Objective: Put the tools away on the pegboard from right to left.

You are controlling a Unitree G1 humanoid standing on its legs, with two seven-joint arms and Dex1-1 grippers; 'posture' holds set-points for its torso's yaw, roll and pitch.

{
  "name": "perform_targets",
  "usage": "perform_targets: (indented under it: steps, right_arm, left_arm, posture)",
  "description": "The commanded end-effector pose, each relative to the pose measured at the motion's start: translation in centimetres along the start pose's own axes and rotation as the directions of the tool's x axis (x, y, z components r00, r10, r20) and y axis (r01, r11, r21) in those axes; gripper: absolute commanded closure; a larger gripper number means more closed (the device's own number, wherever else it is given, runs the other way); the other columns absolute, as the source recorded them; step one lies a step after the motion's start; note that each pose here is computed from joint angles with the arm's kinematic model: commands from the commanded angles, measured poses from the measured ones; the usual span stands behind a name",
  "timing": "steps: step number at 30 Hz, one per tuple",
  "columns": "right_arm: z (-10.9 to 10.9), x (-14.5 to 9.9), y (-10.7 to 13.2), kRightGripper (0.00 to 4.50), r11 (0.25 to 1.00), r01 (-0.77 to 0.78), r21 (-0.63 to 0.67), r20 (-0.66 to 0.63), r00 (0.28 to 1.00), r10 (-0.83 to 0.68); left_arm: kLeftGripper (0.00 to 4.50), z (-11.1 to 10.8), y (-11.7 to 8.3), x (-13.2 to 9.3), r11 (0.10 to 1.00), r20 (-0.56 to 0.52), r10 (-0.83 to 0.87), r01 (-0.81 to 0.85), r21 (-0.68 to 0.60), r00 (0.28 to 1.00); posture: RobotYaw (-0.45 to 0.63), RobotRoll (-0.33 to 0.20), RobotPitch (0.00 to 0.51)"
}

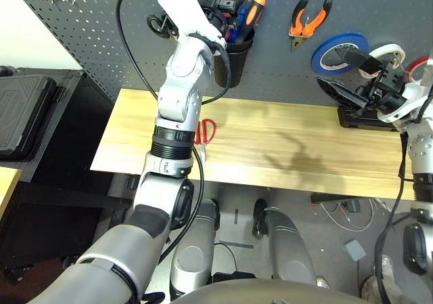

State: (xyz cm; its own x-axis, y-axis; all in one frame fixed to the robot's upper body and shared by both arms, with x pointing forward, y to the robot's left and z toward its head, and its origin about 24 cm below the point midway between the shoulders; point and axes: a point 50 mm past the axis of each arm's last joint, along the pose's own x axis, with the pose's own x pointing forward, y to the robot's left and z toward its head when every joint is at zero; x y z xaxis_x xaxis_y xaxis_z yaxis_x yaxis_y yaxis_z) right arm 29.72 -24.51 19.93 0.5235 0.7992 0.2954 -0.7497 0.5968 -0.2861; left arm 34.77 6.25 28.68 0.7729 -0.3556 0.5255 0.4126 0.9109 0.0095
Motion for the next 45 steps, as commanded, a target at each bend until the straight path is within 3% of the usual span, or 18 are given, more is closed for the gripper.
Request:
perform_targets:
  steps: [1, 9, 15, 23, 29, 38, 45]
  right_arm:
    - [-0.8, -0.1, 0.2, 0.00, 1.000, -0.012, 0.016, -0.016, 1.000, 0.012]
    - [-1.5, -0.1, 1.0, 0.00, 0.998, -0.046, 0.048, -0.022, 0.999, 0.047]
    - [-3.1, -1.0, 2.7, 0.00, 0.987, -0.117, 0.109, -0.110, 0.986, 0.129]
    - [-6.8, -1.3, 5.3, 0.00, 0.974, -0.151, 0.171, -0.335, 0.920, 0.201]
    - [-9.0, -0.4, 6.9, 0.00, 0.972, -0.139, 0.188, -0.404, 0.891, 0.205]
    - [-11.8, 1.0, 8.6, 0.00, 0.973, -0.137, 0.185, -0.514, 0.830, 0.215]
    - [-13.9, 2.2, 9.8, 0.00, 0.979, -0.113, 0.169, -0.585, 0.788, 0.192]
  left_arm:
    - [0.03, 0.9, -0.4, -0.2, 1.000, 0.027, -0.021, 0.021, 0.015, 0.999]
    - [0.03, 4.6, 1.1, -1.6, 0.999, 0.099, 0.014, -0.019, 0.050, 0.995]
    - [0.03, 5.3, 2.1, -4.8, 0.995, 0.029, 0.026, -0.028, 0.092, 0.999]
    - [0.03, 0.9, 2.2, -10.4, 0.991, -0.233, 0.114, -0.093, 0.098, 0.966]
    - [0.03, -2.9, 1.9, -13.5, 0.984, -0.390, 0.172, -0.137, 0.116, 0.905]
    - [0.03, -8.9, 2.7, -16.8, 0.962, -0.606, 0.267, -0.167, 0.218, 0.749]
    - [0.03, -12.7, 3.8, -18.0, 0.943, -0.679, 0.328, -0.193, 0.269, 0.657]
  posture:
    - [0.18, 0.000, 0.227]
    - [0.19, 0.000, 0.231]
    - [0.21, 0.000, 0.241]
    - [0.24, 0.000, 0.259]
    - [0.26, 0.000, 0.278]
    - [0.27, 0.000, 0.298]
    - [0.27, 0.000, 0.311]
